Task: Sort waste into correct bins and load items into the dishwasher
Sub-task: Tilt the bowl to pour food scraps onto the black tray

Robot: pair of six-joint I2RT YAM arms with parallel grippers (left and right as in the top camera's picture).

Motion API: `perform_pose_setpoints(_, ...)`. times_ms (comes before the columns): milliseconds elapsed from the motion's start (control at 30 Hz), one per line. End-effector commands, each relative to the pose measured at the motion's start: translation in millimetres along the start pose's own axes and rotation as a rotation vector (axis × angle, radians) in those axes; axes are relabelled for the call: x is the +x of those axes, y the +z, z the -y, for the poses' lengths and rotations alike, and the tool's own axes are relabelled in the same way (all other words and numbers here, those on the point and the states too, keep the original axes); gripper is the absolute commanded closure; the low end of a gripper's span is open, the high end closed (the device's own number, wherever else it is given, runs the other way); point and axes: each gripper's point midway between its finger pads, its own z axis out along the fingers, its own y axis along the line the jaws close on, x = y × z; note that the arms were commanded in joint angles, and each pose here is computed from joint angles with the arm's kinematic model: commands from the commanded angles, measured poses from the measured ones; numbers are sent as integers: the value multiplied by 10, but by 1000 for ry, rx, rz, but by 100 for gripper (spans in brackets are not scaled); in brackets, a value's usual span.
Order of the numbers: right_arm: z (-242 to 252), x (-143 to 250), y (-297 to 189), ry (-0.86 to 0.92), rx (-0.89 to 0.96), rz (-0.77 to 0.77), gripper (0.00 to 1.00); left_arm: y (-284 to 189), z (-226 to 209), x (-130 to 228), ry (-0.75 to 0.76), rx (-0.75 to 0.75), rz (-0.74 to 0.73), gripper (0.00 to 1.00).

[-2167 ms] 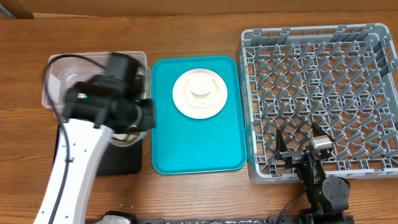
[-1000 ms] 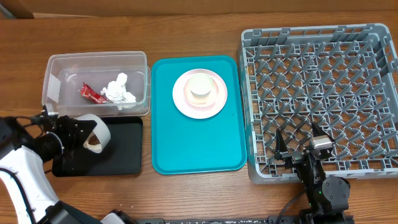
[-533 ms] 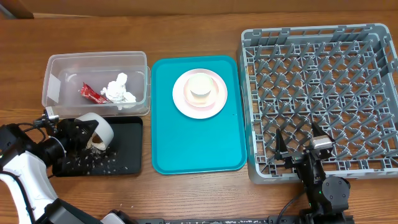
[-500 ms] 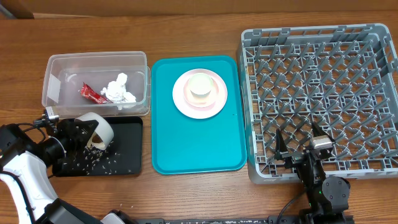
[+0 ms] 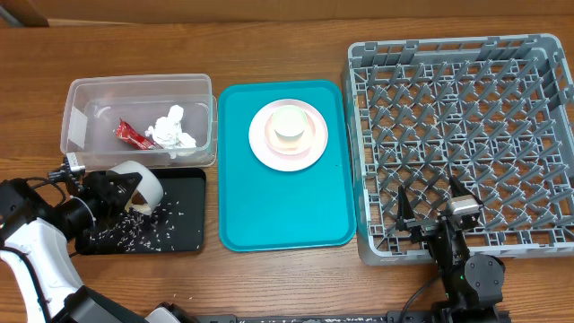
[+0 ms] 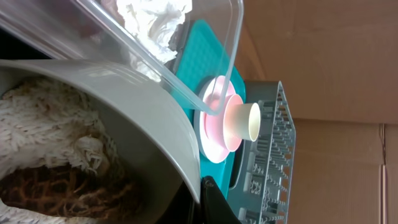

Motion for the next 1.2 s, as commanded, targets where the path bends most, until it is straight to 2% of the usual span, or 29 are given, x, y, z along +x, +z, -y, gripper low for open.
perform_pose_setpoints(0, 3, 6, 0, -1, 1, 9, 0, -24, 151, 8, 59, 86, 9, 96)
perform_pose_setpoints(133, 3, 6, 0, -1, 1, 9, 0, -31, 220, 39, 86, 127, 3, 96)
perform_pose_setpoints(1167, 3, 6, 0, -1, 1, 9, 0, -42, 304, 45, 82, 175, 3, 94)
